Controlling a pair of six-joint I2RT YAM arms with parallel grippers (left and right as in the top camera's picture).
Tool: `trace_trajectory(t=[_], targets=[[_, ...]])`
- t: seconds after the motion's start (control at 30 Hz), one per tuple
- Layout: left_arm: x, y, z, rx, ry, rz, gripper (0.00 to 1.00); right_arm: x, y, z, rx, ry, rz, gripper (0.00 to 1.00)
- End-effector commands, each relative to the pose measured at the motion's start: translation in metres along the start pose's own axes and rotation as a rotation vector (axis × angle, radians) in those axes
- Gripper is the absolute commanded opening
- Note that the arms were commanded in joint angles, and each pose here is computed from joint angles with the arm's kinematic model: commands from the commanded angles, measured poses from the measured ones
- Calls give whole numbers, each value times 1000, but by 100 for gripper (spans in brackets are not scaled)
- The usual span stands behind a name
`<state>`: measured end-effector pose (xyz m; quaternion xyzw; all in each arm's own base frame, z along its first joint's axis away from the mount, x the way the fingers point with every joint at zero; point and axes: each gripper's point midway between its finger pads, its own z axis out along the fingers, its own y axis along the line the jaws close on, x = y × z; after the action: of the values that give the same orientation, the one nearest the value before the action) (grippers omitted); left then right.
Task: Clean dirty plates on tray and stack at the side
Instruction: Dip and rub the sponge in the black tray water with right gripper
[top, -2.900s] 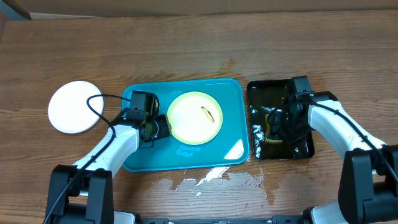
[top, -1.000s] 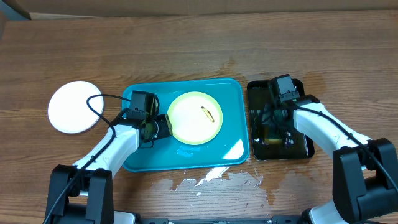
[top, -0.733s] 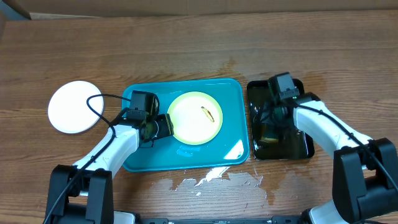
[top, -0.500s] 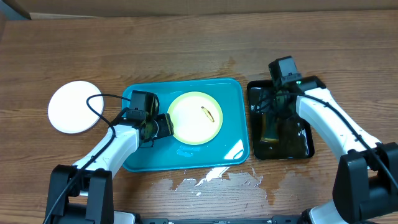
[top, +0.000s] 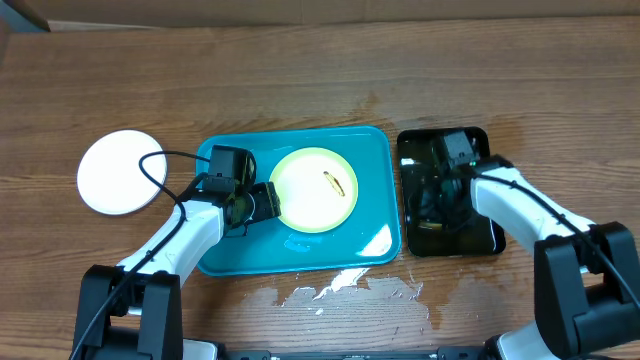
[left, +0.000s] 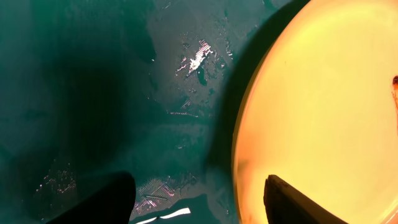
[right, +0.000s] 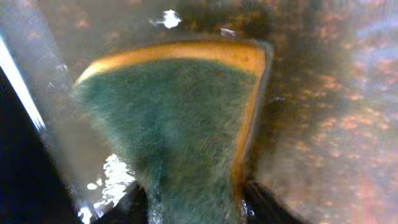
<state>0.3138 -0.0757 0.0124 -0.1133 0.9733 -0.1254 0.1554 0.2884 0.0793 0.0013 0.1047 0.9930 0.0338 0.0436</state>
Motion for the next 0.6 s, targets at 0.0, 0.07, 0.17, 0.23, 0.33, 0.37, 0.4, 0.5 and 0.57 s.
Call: trace_trajectory(t=[0.0,0.07,0.17,0.23,0.33,0.37,0.4,0.5,0.57], targets=[[2,2,2,-13,9,-2,68,-1,1,3,-17,-20,-1,42],[2,2,2,-13,9,-2,70,-8,4,-4,-22,-30,-4,58],[2,2,2,-13,9,-2,71,-16,9,-20,-21,-27,-4,62],[2,2,2,-13,9,-2,70,-20,11,-31,-17,-19,-4,62],[2,2,2,-13,9,-1,70,-19,12,-41,-7,3,-4,62],[2,2,2,-13,9,4,70,-17,12,-41,-5,11,-5,62],[2,2,2,-13,9,16,70,-15,11,-40,-3,19,-5,62],[1,2,2,-13,8,65,70,-8,8,-35,5,33,-6,61],[1,2,2,-13,8,69,69,-7,7,-30,6,28,-9,60]])
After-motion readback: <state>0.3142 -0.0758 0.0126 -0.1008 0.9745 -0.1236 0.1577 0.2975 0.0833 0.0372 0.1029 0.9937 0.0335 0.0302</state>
